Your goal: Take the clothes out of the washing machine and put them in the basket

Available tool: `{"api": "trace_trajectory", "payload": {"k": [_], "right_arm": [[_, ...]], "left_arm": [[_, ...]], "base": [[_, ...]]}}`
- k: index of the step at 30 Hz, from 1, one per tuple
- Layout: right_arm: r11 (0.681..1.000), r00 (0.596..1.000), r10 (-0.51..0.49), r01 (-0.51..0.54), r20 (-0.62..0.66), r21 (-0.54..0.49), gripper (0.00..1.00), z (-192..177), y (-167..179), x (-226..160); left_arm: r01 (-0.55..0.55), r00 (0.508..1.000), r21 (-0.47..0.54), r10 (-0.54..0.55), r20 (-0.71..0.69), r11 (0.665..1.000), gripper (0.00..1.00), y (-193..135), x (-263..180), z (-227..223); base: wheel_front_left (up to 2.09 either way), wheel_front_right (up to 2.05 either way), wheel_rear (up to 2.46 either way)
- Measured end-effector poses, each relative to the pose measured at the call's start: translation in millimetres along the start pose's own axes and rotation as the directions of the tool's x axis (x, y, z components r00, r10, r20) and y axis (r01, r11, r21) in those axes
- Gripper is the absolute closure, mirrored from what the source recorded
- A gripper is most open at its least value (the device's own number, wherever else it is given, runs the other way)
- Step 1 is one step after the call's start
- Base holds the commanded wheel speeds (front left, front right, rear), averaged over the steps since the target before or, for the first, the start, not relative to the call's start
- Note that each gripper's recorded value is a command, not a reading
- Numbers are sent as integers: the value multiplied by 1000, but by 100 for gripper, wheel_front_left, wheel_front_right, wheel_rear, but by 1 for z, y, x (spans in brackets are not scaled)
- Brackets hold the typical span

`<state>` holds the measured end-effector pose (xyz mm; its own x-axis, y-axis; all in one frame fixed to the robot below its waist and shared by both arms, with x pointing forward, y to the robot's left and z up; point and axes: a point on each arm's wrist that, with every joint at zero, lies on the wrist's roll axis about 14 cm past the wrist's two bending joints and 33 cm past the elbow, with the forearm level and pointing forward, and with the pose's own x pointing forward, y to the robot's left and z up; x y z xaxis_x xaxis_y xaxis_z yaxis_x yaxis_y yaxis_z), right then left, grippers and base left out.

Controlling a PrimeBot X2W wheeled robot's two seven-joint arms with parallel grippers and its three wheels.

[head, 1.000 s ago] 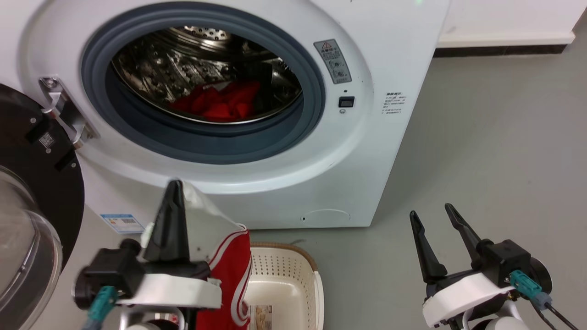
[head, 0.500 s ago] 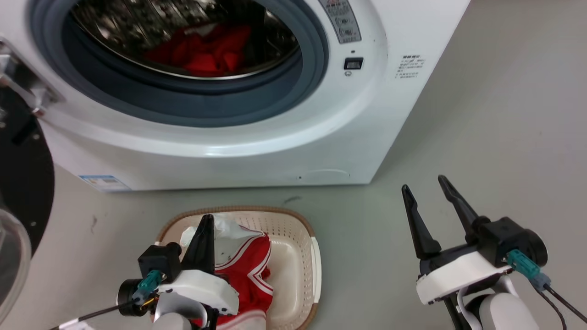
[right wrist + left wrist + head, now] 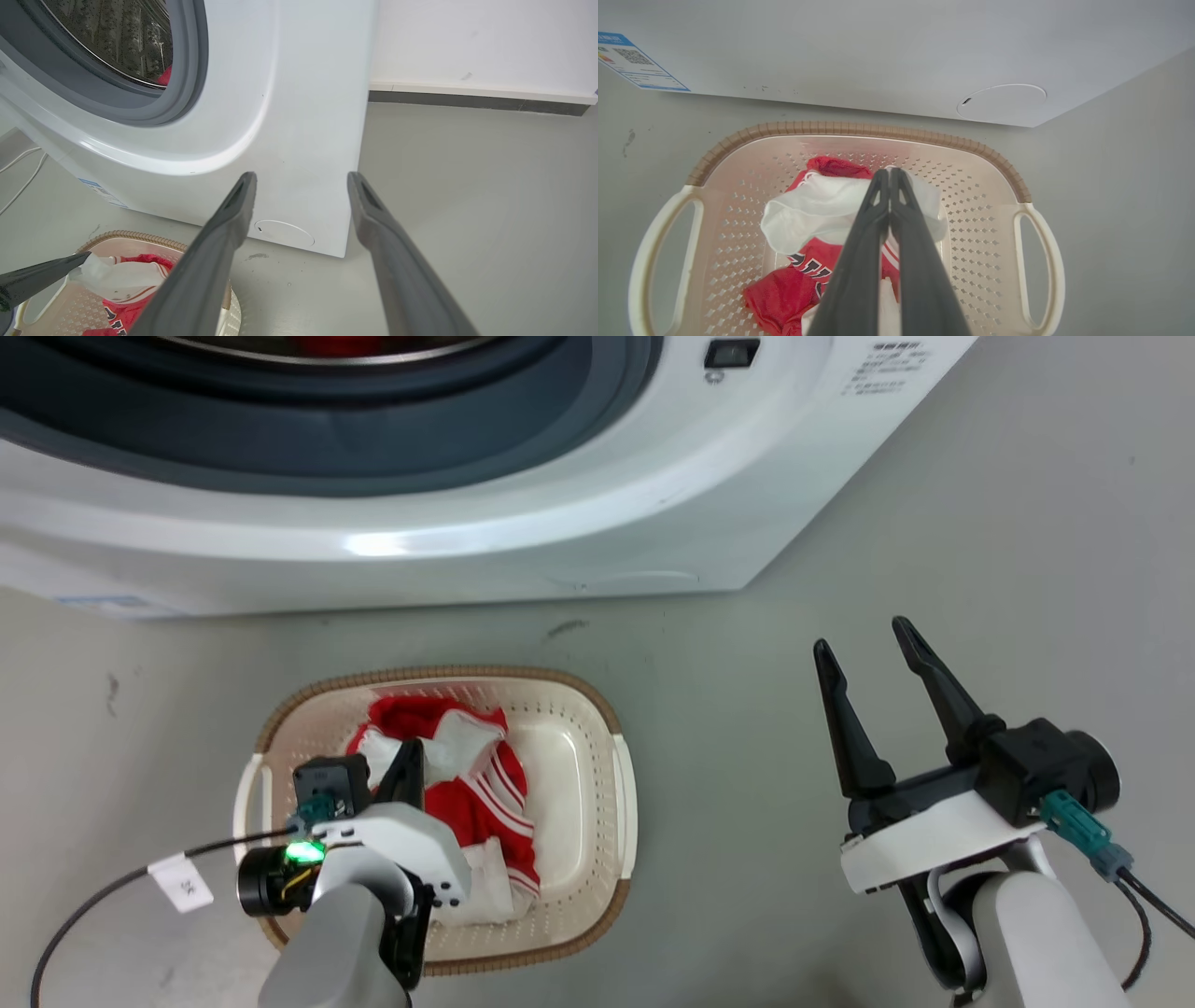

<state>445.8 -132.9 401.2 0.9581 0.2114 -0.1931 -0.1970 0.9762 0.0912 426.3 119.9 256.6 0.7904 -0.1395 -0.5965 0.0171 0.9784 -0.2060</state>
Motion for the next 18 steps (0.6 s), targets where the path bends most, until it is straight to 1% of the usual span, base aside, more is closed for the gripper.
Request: {"api": "trace_trajectory", "payload": {"k": [7,11,18], "right_arm": [[1000,999,5,-5,-54,5,0,-29,-4,16],[1000,997,0,0,-76,9,0,-41,-8,19],[1000,995,-28,29,-100,8,0,-53,-19,17]], "left_arm": [[-14,986,37,20,-163,999,100,8,32,-43],[-47,961,30,54,-271,998,100,17,32,-77],[-77,928,37,85,-363,996,100,27,32,-107]], "base": [[0,0,0],[0,0,0],[0,0,0]]}}
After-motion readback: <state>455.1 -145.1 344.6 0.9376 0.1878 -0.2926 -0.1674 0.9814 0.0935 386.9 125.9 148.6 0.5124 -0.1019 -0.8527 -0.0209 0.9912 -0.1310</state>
